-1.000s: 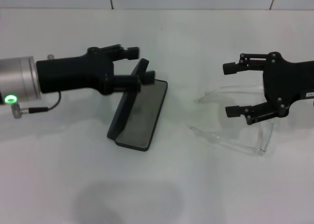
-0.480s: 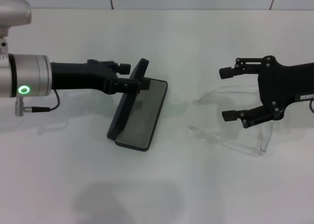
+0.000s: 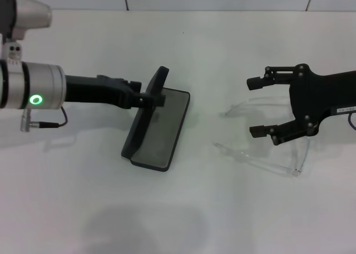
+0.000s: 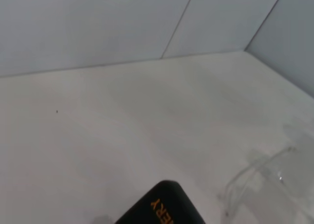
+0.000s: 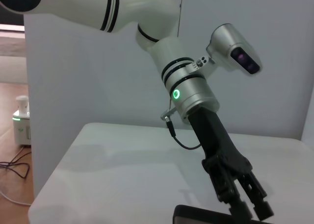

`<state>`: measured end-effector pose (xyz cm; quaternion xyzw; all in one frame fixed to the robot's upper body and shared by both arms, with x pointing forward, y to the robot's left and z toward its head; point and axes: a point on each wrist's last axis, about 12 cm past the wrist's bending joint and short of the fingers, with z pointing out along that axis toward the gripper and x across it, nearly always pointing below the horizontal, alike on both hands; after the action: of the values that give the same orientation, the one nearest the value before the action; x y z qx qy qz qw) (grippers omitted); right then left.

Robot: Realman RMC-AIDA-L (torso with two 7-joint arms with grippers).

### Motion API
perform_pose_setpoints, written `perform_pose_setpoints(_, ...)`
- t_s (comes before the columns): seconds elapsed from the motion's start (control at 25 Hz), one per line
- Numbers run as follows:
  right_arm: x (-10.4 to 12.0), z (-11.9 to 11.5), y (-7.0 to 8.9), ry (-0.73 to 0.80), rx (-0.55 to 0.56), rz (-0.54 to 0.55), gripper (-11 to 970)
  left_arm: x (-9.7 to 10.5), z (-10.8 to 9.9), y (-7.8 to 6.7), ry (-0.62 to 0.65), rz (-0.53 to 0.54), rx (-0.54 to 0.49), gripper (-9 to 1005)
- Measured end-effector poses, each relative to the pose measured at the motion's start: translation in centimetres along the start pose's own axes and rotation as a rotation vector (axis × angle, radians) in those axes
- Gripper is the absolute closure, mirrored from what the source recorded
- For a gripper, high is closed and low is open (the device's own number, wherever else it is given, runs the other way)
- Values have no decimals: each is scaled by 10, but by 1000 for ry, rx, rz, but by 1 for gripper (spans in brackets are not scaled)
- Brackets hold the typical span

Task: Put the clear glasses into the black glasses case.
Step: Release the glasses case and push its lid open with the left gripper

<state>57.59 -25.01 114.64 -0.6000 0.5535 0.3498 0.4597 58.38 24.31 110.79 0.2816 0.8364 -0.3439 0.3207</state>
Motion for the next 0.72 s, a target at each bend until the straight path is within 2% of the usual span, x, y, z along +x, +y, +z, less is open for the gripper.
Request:
perform_pose_setpoints(0.64, 2, 1, 0, 5, 12, -8, 74, -1, 6, 0, 56, -8, -26, 203)
perform_pose_setpoints(0.72, 2, 1, 0, 5, 12, -8, 74, -1, 6, 0, 62, -7, -29, 247)
